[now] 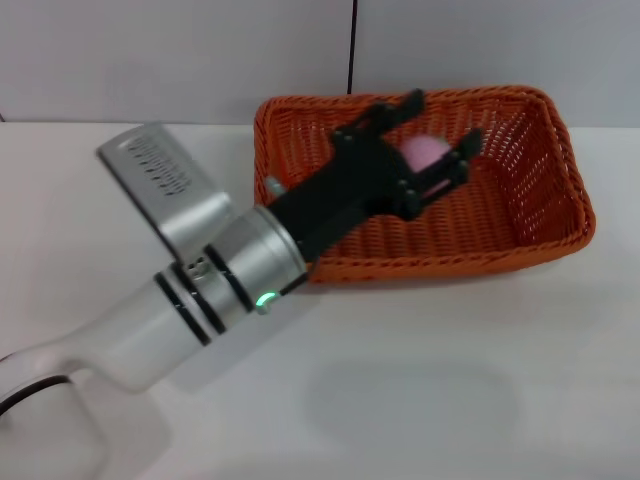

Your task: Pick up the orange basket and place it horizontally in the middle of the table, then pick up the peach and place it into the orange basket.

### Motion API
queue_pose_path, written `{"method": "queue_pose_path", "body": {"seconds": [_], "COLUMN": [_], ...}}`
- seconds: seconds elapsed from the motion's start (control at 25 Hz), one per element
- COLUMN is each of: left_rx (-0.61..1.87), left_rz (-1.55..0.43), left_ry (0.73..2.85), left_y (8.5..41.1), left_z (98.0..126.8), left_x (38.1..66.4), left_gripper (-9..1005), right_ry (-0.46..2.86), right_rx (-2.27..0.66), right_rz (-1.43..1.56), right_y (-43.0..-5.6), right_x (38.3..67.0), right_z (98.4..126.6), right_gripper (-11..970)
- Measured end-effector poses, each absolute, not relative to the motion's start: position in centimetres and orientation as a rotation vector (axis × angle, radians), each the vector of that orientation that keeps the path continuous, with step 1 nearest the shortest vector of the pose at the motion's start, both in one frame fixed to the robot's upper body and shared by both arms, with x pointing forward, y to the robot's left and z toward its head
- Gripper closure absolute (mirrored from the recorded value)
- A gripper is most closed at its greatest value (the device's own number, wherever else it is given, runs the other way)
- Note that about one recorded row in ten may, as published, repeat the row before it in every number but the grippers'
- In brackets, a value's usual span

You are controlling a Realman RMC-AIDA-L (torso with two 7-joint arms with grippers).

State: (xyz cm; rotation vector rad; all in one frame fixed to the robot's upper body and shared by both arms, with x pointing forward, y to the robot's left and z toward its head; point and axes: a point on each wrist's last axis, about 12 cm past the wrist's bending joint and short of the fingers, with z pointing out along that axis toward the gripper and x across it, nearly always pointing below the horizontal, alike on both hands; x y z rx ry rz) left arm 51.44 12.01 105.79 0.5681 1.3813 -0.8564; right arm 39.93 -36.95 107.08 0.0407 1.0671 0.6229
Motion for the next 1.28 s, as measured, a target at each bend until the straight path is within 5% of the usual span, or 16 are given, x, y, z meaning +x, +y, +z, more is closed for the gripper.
{"method": "queue_pose_path", "body": {"seconds": [0.16, 0.32, 0.72, 1.28], "left_rx": [0.479, 0.269, 0.02, -0.076], "left_rz": [-0.774, -0.57, -0.181, -0.058], "left_ry": [1.357, 1.311, 1.371, 1.326], "left_y": [15.3, 23.6, 33.5, 35.7], "left_z": [105.1, 103.3, 101.0, 101.4], "left_x": [50.8, 47.3, 38.8, 36.7], "left_gripper": [361, 181, 167, 167], "right_ry": [1.074, 1.083, 1.094, 1.097], "right_rx": [0.035, 0.062, 0.164, 0.241], "right_rz": [0.582, 0.508, 0.276, 0.225], "right_y": [-37.0, -37.4, -37.5, -37.1], "right_x": [39.8, 39.2, 39.1, 42.9], "right_z": [106.9, 106.4, 104.9, 104.9], "right_gripper": [264, 264, 264, 264]}}
